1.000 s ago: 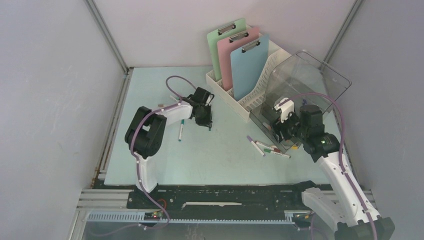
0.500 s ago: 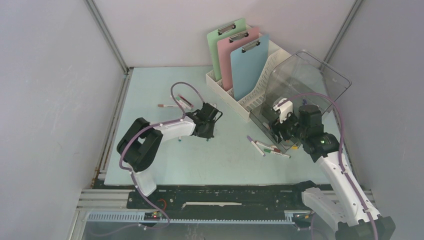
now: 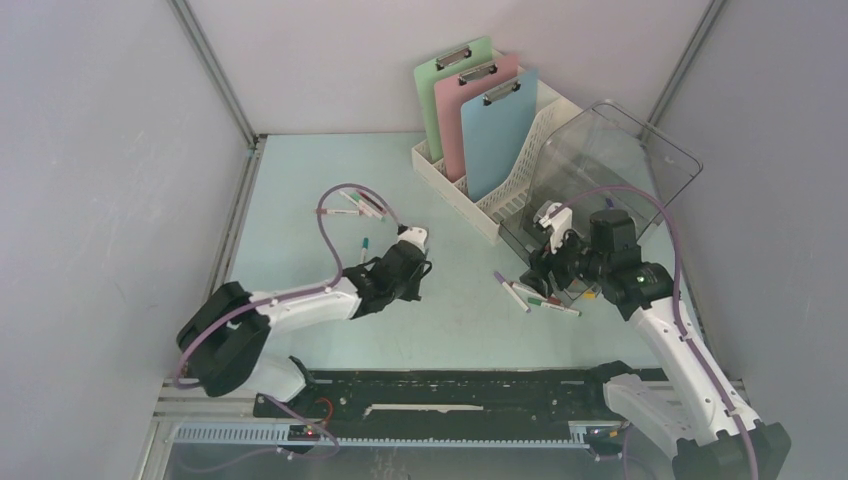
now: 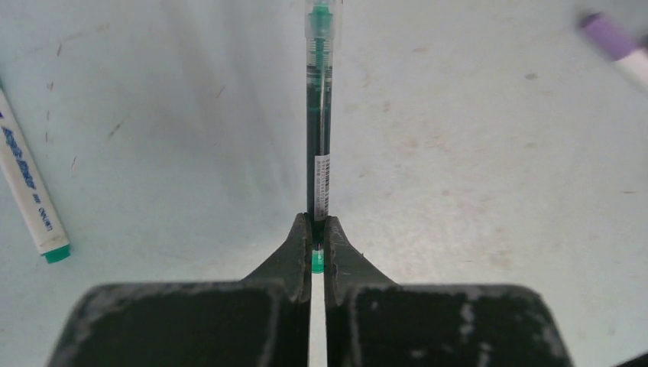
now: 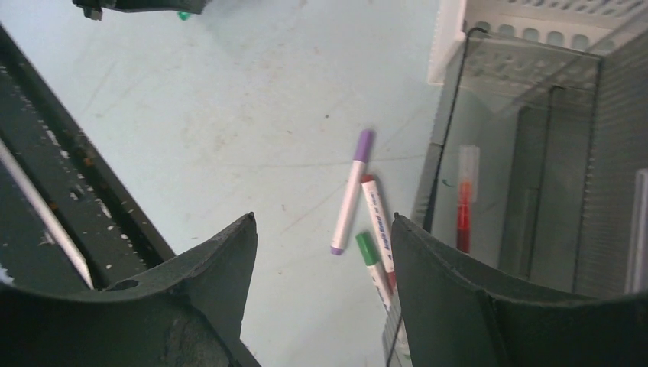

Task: Organize the desk
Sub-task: Pick up the stationery from the center of the board, then place the stationery in the drawer.

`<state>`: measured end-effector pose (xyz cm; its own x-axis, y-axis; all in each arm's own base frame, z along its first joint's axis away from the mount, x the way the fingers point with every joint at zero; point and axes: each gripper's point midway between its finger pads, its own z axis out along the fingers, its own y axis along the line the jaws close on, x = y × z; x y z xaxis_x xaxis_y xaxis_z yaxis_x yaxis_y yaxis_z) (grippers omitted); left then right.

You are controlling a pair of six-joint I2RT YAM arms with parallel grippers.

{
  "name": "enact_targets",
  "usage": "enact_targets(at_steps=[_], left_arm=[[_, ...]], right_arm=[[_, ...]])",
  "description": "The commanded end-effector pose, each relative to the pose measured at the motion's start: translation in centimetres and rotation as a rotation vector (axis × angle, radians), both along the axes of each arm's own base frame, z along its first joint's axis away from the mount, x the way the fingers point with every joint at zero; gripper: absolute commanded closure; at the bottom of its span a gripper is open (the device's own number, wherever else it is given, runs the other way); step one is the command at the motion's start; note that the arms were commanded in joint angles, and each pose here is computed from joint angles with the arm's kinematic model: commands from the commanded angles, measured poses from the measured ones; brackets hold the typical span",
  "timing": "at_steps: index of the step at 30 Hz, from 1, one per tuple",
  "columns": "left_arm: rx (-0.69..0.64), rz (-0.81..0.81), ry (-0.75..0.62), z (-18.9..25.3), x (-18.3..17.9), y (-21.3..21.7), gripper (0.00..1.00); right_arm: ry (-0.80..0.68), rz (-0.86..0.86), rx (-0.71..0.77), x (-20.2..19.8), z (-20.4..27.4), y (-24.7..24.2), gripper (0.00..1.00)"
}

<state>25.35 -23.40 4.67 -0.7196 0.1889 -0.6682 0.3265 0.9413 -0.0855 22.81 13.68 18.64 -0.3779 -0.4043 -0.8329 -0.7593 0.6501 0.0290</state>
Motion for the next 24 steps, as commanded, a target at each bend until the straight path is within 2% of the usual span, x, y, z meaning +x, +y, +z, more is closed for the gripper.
enact_targets(at_steps=[1, 7, 14, 24], left_arm=[[-0.189, -0.024, -0.217, 5.4, 1.4, -2.8, 1.0], [-0.402, -0.088, -0.31, 8.6, -0.1, -5.3, 1.0], [-0.564, -0.157, -0.383, 12.1, -1.8, -7.9, 1.0], [-0.707, -0.235, -0.45, 16.0, -4.4, -11.9, 1.0]], right_arm=[[0.02, 0.084, 0.089, -1.1, 2.1, 1.9, 0.27], [0.041, 0.125, 0.119, -1.9, 2.6, 2.5, 0.26], [0.081, 0.209, 0.187, -3.5, 3.6, 3.8, 0.26], [0.089, 0.21, 0.204, -3.7, 4.0, 4.0, 0.26]])
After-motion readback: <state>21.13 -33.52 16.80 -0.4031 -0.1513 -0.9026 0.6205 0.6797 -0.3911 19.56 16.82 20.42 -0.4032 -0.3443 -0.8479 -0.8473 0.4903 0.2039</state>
